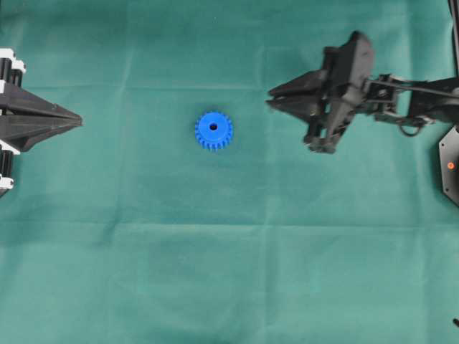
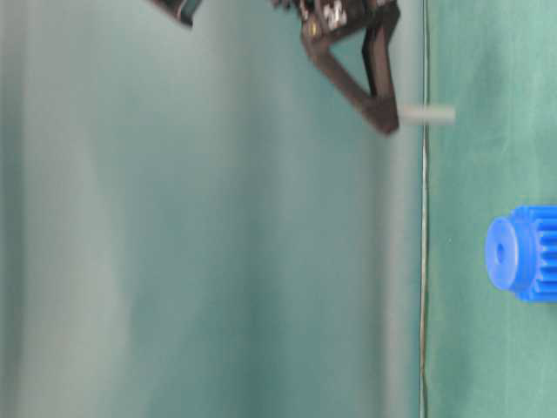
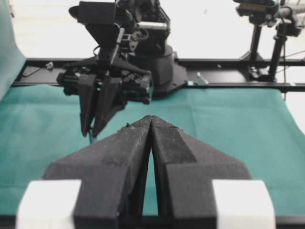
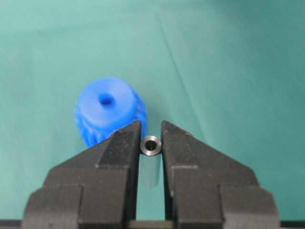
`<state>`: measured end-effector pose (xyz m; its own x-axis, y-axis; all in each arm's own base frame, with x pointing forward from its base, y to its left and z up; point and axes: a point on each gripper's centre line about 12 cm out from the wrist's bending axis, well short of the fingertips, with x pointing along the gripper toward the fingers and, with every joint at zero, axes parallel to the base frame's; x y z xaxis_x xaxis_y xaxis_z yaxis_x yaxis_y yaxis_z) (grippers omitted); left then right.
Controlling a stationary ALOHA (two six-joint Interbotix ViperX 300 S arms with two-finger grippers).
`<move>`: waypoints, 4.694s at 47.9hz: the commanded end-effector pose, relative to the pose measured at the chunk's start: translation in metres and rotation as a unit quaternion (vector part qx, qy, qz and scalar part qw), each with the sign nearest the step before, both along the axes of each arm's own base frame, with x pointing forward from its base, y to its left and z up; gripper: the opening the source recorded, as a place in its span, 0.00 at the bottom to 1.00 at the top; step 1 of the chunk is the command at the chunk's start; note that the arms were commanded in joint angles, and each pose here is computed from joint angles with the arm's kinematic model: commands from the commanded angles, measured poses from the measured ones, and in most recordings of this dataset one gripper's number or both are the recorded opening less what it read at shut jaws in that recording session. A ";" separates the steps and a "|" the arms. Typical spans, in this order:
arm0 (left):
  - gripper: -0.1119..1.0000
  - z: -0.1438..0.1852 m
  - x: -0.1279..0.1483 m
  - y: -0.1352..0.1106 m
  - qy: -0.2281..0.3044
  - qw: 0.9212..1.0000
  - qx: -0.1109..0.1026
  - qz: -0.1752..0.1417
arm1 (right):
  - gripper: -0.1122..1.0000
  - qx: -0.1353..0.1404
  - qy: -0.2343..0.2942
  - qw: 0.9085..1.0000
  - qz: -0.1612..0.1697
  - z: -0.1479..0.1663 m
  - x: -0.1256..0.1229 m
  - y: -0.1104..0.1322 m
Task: Insert the shaft placed at a random location into the center hole of the small gear at another random location.
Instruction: 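Lift the shaft and carry it left over the blue gear, then align the held shaft above the gear's center hole, then lower the shaft into the gear hole with the right gripper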
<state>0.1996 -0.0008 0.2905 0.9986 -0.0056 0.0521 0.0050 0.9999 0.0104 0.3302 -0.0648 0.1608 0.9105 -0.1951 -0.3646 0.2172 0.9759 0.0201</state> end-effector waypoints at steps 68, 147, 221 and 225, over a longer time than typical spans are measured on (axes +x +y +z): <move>0.10 0.007 0.002 0.000 -0.008 1.000 0.003 0.001 | 0.22 0.009 -0.002 0.999 0.033 0.006 0.095 0.013; 0.10 0.007 0.002 0.000 -0.008 1.000 0.001 0.001 | 0.22 0.000 -0.012 0.999 0.033 0.001 0.093 0.012; 0.10 0.006 0.002 0.002 -0.008 1.000 0.003 0.006 | 0.22 0.011 0.029 0.999 0.029 -0.048 0.095 0.010; 0.10 0.006 0.002 0.002 -0.008 1.000 0.003 0.006 | 0.22 0.011 0.028 0.999 0.028 -0.047 0.096 0.010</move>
<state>0.1999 0.0011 0.2902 0.9987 0.0036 0.0506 -0.0043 0.9999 0.0135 0.4208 -0.0536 0.1026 0.8819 -0.1312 -0.4528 0.1573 0.9873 0.0203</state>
